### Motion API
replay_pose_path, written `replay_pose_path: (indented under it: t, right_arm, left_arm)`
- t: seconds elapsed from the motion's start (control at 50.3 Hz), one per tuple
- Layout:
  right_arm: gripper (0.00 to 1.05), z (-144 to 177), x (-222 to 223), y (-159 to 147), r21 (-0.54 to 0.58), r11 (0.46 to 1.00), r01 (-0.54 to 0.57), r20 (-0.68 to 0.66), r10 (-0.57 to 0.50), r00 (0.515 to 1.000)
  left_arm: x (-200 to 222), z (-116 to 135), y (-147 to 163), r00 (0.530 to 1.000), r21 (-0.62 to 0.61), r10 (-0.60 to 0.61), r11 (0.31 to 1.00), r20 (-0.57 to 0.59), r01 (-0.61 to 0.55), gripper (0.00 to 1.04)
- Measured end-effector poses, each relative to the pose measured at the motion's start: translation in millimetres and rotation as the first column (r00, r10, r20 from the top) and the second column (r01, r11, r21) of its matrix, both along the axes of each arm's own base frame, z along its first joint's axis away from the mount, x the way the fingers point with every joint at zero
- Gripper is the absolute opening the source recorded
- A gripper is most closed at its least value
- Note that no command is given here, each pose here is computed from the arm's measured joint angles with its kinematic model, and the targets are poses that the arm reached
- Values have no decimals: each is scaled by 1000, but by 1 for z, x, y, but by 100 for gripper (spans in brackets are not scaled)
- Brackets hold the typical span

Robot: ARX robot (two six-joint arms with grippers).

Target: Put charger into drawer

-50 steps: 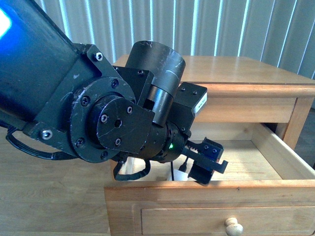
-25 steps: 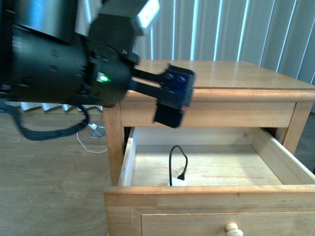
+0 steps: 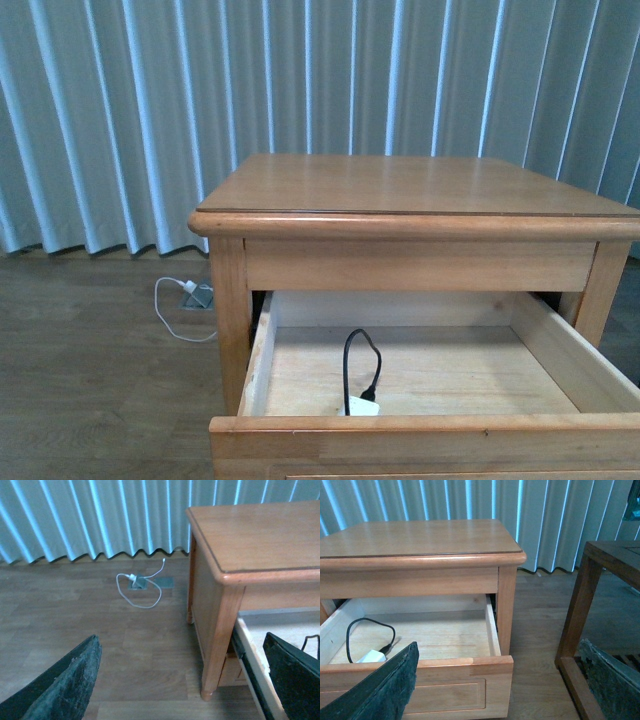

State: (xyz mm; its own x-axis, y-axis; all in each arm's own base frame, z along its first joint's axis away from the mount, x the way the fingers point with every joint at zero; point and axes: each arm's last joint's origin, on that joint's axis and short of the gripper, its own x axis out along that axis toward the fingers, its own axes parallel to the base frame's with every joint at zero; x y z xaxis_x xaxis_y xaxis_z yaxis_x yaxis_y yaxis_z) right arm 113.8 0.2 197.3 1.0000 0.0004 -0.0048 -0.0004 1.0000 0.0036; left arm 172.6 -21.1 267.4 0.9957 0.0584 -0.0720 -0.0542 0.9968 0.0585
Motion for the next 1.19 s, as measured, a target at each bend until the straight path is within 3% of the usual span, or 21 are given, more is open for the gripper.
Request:
replay_pose_path:
  t: [0.397, 0.676, 0.815, 1.153, 1.192]
  right_arm:
    - [96, 0, 0, 0, 0, 1000, 0, 0, 0, 1000]
    - [96, 0, 0, 0, 0, 1000, 0, 0, 0, 1000]
    - [96, 0, 0, 0, 0, 1000, 0, 0, 0, 1000]
    - [96, 0, 0, 0, 0, 1000, 0, 0, 0, 1000]
    - [96, 0, 0, 0, 0, 1000, 0, 0, 0, 1000]
  left_arm:
    - [-66, -57, 28, 984, -139, 180, 974, -5, -179, 99]
    - [-68, -58, 31, 980, -178, 201, 964, 6, -197, 98]
    - [-75, -66, 21, 996, -97, -58, 993, 74, 65, 72]
    - [-75, -85, 21, 996, -65, -53, 996, 69, 57, 6]
    - [-75, -86, 21, 996, -63, -53, 996, 69, 58, 4]
